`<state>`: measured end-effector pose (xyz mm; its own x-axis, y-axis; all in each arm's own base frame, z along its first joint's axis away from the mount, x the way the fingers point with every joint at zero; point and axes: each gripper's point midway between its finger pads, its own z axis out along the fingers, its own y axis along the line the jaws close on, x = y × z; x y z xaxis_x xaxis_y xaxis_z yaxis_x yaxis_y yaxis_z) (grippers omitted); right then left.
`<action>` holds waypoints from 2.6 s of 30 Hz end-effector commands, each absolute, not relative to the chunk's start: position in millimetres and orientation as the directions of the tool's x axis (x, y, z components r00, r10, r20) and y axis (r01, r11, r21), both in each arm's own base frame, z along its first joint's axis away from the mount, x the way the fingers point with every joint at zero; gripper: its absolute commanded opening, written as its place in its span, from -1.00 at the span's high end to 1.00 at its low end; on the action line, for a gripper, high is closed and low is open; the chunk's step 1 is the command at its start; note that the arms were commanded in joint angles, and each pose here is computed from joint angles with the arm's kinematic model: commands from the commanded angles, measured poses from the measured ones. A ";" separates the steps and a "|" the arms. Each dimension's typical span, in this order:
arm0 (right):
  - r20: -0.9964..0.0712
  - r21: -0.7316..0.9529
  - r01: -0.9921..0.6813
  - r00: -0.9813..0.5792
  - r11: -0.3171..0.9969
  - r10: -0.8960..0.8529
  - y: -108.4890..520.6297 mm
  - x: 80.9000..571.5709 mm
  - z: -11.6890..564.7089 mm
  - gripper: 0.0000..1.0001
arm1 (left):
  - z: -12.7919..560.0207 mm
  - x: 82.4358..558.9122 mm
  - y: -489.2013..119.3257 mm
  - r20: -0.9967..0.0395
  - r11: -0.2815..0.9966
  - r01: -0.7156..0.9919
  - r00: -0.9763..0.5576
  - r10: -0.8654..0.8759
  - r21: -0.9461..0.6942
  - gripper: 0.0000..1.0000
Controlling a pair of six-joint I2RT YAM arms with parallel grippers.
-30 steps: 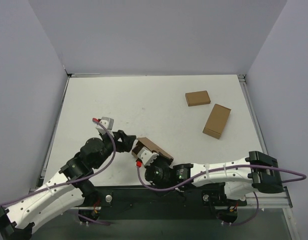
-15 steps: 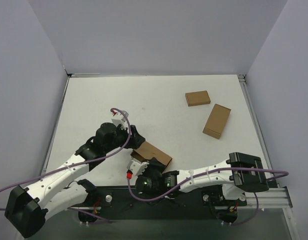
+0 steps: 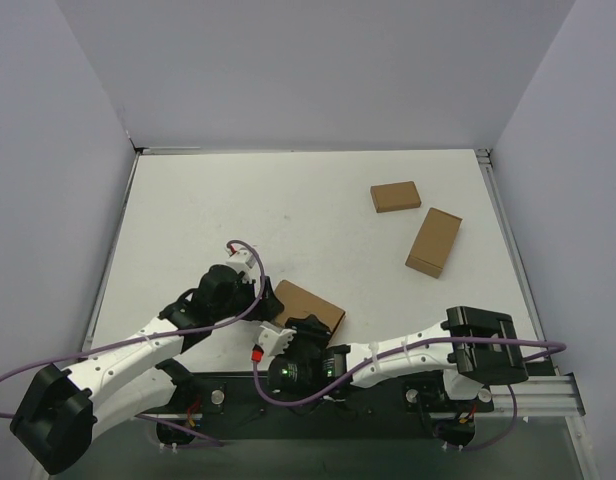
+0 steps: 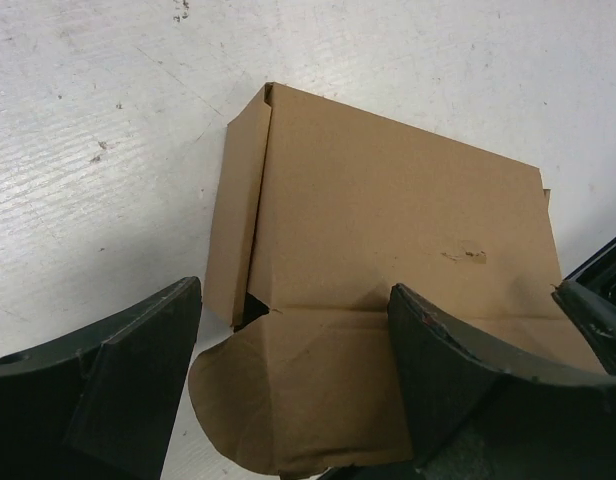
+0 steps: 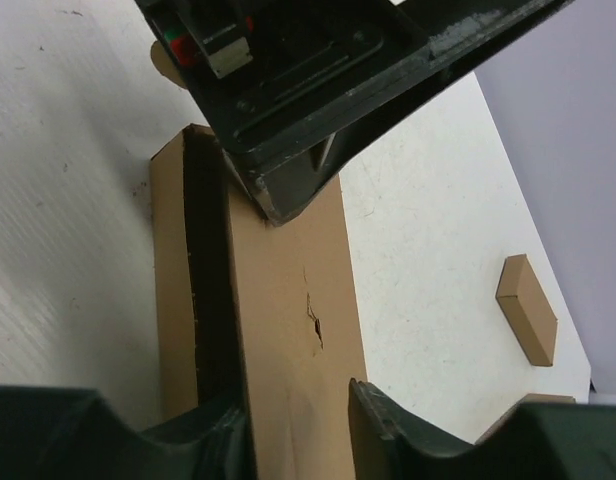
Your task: Fold the paper box
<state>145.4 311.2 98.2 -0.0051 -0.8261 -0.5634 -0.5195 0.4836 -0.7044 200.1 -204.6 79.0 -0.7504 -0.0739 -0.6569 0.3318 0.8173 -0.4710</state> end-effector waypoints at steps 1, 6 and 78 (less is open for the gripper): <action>-0.591 -0.688 -0.509 -0.019 0.517 -0.806 312.7 142.1 115.0 0.03 | 82.3 207.5 -203.4 -0.686 0.822 0.337 -0.723 -0.086 -0.458 -0.66; -0.659 -0.598 -0.566 -0.057 0.568 -0.750 311.0 129.5 129.7 -0.29 | 76.2 207.7 -201.0 -0.687 0.831 0.335 -0.723 -0.075 -0.444 -0.54; -0.690 0.137 -0.254 -0.718 0.957 -0.092 217.4 163.8 62.0 -0.40 | 72.1 234.6 -194.8 -0.732 0.838 0.300 -0.663 -0.160 -0.456 -0.34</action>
